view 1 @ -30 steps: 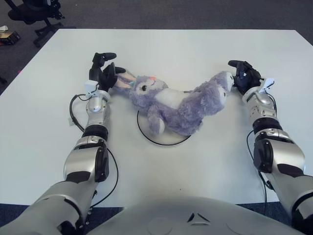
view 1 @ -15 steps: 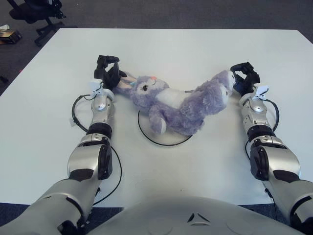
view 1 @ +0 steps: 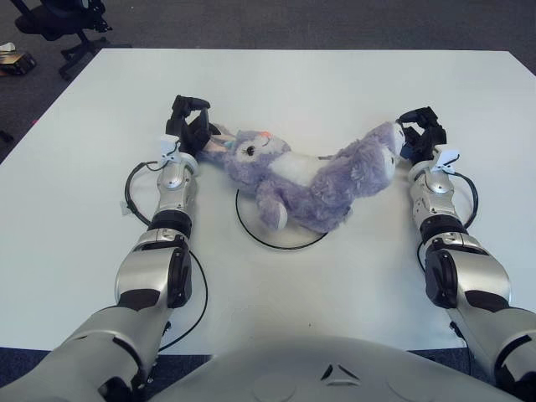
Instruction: Put the doll into the plate.
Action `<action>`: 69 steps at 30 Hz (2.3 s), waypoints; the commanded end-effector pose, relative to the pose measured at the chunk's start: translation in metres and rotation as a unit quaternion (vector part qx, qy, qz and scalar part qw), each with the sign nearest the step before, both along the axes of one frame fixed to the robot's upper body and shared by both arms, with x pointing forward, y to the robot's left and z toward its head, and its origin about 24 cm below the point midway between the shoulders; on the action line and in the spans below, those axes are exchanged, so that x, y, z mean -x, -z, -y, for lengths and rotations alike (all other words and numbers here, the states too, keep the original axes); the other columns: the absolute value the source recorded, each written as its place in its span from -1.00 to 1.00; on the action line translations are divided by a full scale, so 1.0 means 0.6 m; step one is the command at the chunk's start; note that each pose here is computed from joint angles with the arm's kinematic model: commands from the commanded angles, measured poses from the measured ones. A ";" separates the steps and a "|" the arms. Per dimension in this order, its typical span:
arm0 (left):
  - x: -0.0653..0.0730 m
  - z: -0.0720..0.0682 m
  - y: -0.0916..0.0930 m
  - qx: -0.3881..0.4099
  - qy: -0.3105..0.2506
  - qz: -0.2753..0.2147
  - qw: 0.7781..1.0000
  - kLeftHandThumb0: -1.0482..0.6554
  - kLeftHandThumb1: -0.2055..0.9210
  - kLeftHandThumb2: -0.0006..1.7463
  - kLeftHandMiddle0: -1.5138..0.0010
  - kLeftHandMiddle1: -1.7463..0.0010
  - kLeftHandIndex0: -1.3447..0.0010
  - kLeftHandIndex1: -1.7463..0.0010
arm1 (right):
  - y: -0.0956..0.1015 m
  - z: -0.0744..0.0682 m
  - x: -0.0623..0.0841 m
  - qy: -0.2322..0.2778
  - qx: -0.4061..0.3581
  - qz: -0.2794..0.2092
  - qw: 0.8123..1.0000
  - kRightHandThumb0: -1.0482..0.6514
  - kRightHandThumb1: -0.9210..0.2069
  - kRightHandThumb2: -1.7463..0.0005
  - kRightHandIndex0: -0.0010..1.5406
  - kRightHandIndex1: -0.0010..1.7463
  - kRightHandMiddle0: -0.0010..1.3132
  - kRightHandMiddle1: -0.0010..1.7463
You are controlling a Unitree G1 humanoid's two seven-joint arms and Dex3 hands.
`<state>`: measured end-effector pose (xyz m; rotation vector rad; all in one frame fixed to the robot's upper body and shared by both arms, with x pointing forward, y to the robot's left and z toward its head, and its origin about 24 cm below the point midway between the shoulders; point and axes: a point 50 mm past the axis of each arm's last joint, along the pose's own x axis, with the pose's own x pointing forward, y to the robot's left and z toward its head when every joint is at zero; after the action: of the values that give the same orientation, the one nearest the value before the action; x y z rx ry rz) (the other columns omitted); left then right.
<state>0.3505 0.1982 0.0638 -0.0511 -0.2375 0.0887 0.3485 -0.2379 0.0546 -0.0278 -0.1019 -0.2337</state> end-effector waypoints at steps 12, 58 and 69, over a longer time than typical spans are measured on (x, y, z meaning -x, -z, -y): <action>0.023 0.007 0.045 0.016 0.018 -0.046 0.999 -0.18 1.00 -0.43 -0.19 -1.00 0.68 -1.00 | 0.035 0.001 0.016 -0.011 0.017 -0.051 0.999 0.23 -0.06 -0.38 -0.26 0.89 -0.42 1.00; 0.077 0.019 0.024 0.018 0.044 -0.072 0.996 -0.19 0.80 -0.24 -0.14 -1.00 0.59 -1.00 | 0.005 -0.032 0.062 -0.018 -0.016 0.101 0.995 -0.23 -0.47 -0.05 0.31 1.00 -0.41 1.00; 0.086 0.022 0.012 -0.003 0.045 -0.061 0.997 -0.19 0.79 -0.24 -0.13 -1.00 0.59 -1.00 | -0.008 -0.041 0.076 -0.016 -0.014 0.115 0.993 -0.22 -0.51 -0.02 0.30 1.00 -0.43 1.00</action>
<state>0.3049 0.1860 0.0666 -0.0576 -0.1615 -0.0031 0.3132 -0.2157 0.0786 0.0126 -0.3985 -0.1909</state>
